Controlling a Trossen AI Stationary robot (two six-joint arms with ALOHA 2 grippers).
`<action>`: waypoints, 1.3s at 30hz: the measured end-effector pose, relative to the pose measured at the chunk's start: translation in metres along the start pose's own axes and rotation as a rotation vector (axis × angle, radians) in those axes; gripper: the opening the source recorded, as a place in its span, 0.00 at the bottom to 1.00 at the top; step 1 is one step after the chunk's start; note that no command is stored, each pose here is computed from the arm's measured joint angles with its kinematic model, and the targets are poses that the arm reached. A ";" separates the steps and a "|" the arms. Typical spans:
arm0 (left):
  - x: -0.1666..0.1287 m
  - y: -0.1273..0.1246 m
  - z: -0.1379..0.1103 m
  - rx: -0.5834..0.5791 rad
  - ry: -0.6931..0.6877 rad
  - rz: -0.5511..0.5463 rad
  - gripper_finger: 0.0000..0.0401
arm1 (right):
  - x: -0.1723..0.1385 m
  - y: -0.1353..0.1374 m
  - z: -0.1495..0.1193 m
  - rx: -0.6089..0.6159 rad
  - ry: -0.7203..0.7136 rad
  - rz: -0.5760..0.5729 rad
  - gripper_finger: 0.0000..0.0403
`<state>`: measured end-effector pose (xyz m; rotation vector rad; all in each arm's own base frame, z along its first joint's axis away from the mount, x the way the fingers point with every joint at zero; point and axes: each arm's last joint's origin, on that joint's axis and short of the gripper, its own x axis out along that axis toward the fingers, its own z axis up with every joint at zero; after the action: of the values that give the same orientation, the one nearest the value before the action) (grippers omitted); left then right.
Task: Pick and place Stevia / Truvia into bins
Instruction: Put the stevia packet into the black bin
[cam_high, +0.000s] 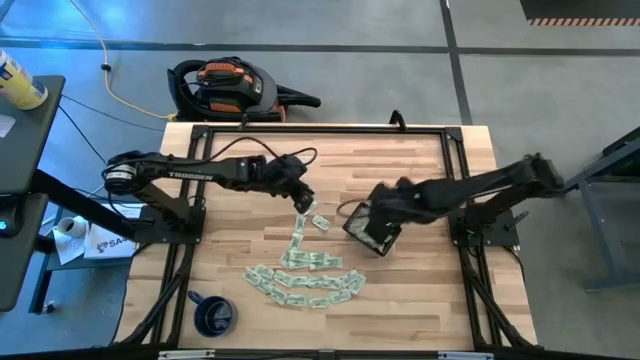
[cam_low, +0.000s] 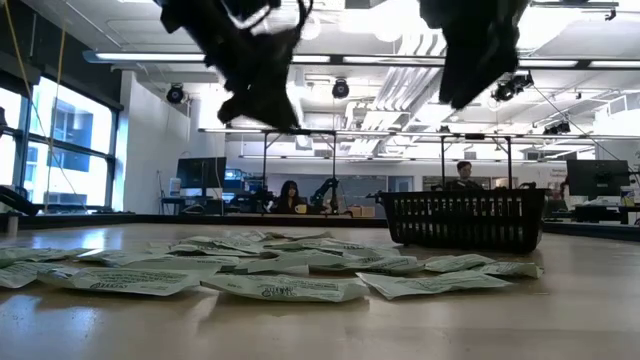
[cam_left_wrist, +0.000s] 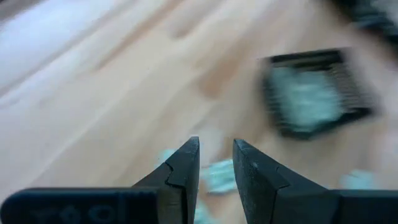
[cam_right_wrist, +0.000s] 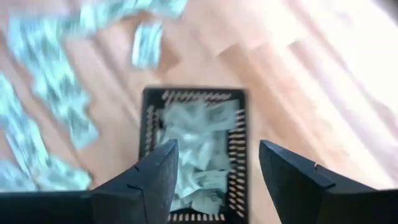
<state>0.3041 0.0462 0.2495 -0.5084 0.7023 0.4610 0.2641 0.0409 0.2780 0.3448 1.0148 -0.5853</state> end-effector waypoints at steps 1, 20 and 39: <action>0.003 0.005 -0.002 -0.010 0.015 0.054 0.33 | -0.008 -0.005 0.000 0.035 -0.021 -0.005 0.54; 0.093 0.026 -0.027 -0.035 0.282 0.148 0.64 | -0.035 -0.030 -0.007 0.148 -0.060 -0.063 0.54; 0.117 0.025 -0.041 0.149 0.324 0.198 0.24 | -0.035 -0.035 -0.012 0.136 -0.016 -0.116 0.54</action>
<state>0.3488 0.0681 0.1334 -0.3776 1.0974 0.5124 0.2211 0.0300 0.3020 0.4021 0.9864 -0.7635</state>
